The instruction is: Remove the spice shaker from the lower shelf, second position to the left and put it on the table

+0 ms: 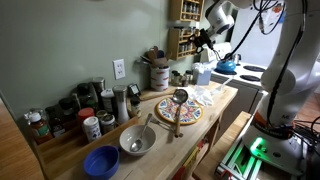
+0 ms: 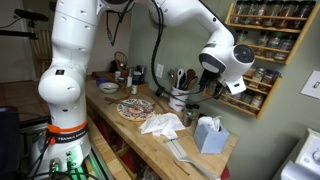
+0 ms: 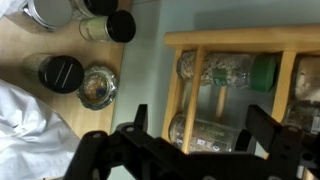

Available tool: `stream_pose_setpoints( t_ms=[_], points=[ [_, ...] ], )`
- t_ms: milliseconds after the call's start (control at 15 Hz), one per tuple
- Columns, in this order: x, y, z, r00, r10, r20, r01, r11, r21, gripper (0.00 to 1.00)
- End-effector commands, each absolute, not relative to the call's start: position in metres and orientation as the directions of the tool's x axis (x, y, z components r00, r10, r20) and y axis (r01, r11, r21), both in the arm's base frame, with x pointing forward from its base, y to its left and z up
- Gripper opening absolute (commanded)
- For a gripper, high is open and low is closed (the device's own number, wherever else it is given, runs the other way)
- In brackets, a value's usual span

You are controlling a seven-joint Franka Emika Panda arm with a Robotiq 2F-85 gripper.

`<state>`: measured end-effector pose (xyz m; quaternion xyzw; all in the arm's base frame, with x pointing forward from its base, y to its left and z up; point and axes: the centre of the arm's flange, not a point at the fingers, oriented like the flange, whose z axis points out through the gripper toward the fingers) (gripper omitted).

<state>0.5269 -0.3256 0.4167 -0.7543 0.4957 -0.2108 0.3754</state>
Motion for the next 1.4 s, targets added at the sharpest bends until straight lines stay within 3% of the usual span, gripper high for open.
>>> stream_pose_setpoints(
  t_ms=[0,1333],
  points=[
    [0.529,-0.333,0.405,0.361,-0.93,-0.063,-0.551,-0.159,-0.819,1.0],
    [0.545,-0.326,0.384,0.208,-0.976,-0.059,-0.46,-0.044,-0.887,1.0]
  ],
)
